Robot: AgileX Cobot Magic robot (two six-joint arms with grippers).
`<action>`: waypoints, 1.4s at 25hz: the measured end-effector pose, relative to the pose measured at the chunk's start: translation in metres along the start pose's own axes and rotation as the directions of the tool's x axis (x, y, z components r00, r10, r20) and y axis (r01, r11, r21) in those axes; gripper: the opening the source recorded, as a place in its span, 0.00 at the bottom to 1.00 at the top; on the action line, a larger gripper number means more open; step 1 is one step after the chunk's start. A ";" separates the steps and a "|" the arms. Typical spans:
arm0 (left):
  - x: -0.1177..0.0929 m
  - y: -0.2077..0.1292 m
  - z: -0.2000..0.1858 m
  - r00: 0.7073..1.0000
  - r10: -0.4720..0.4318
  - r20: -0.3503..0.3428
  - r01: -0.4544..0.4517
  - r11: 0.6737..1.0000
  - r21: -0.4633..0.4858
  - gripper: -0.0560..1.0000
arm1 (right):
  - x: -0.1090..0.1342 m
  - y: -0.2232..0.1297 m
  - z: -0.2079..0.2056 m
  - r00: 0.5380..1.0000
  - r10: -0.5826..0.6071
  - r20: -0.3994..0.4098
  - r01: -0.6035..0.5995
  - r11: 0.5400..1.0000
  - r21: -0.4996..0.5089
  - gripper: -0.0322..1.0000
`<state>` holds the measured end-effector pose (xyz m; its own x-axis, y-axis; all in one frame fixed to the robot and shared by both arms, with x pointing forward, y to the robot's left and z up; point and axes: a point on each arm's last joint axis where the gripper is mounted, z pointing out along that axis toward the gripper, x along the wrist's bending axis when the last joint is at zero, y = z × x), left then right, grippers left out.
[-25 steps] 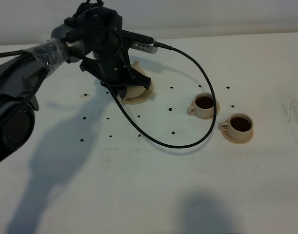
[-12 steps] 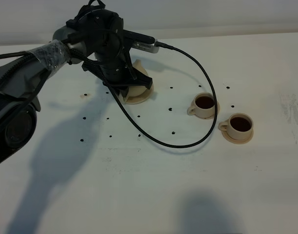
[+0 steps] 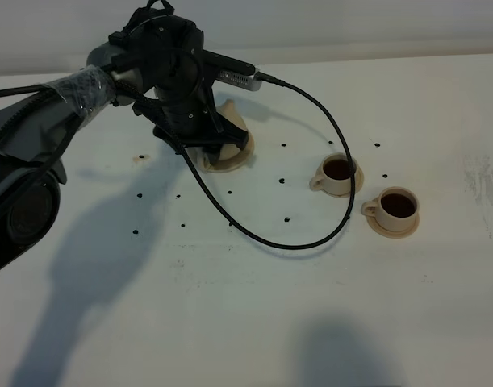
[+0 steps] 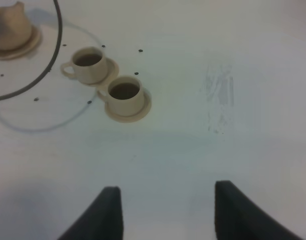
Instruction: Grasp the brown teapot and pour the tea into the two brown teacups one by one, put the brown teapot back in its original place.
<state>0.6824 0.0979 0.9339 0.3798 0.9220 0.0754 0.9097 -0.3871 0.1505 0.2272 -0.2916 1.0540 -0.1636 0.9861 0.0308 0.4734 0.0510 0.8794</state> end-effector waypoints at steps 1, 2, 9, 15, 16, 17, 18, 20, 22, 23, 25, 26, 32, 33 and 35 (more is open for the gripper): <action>0.000 -0.001 -0.002 1.000 0.001 -0.001 -0.001 1.000 0.011 0.62 | 0.000 0.000 0.000 1.000 0.000 0.000 0.000 1.000 0.000 0.43; 0.001 -0.004 -0.006 1.000 0.001 -0.003 -0.001 0.999 0.033 0.65 | 0.000 0.000 0.000 1.000 0.000 0.000 0.000 1.000 0.000 0.43; 0.006 -0.023 -0.063 0.999 0.040 -0.001 -0.040 0.998 0.052 0.69 | 0.000 0.000 0.000 1.000 0.000 0.000 0.000 1.000 0.000 0.43; 0.008 -0.082 -0.075 0.998 0.061 0.021 -0.064 0.982 0.176 0.69 | 0.000 0.000 0.000 1.000 0.000 0.000 0.000 1.000 0.000 0.43; 0.009 -0.094 -0.079 0.998 0.062 0.021 -0.065 0.979 0.193 0.69 | 0.000 0.000 0.000 1.000 0.000 0.000 0.000 1.000 0.000 0.43; 0.009 -0.109 -0.078 0.998 0.064 0.022 -0.067 0.972 0.226 0.69 | 0.000 0.000 0.000 1.000 0.000 0.000 0.000 1.000 0.000 0.43; 0.010 -0.125 -0.081 0.998 0.066 0.022 -0.069 0.966 0.249 0.69 | 0.000 0.000 0.000 1.000 0.000 0.000 0.000 1.000 0.000 0.43; 0.012 -0.155 -0.087 0.998 0.063 0.023 -0.067 0.956 0.285 0.69 | 0.000 0.000 0.000 1.000 0.000 0.000 0.000 1.000 0.000 0.43; 0.014 -0.188 -0.095 0.998 0.055 0.022 -0.059 0.949 0.309 0.69 | 0.000 0.000 0.000 1.000 0.000 0.000 0.000 1.000 0.000 0.43; 0.015 -0.202 -0.101 0.998 0.053 0.021 -0.056 0.951 0.304 0.69 | 0.000 0.000 0.000 1.000 0.000 0.000 0.000 1.000 0.000 0.43; 0.017 -0.231 -0.109 0.998 0.049 0.025 -0.054 0.950 0.307 0.69 | 0.000 0.000 0.000 1.000 0.000 0.000 0.000 1.000 0.000 0.43; 0.017 -0.245 -0.114 0.999 0.043 0.032 -0.050 0.954 0.297 0.69 | 0.000 0.000 0.000 1.000 0.000 0.000 0.000 1.000 0.000 0.43; 0.018 -0.309 -0.130 0.998 0.022 0.063 -0.035 0.978 0.206 0.69 | 0.000 0.000 0.000 1.000 0.000 0.000 0.000 1.000 0.000 0.43; 0.018 -0.317 -0.129 0.998 0.022 0.064 -0.033 0.983 0.178 0.69 | 0.000 0.000 0.000 1.000 0.000 0.000 0.000 1.000 0.000 0.43; 0.019 -0.330 -0.127 0.998 0.022 0.065 -0.029 0.993 0.115 0.69 | 0.000 0.000 0.000 1.000 0.000 0.000 0.000 1.000 0.000 0.43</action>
<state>0.3675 0.2415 1.0106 0.4096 0.9121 0.0140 0.9115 -0.4099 0.0337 0.2272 -0.2916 1.0540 -0.1636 0.9861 0.0308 0.4734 0.0510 0.8794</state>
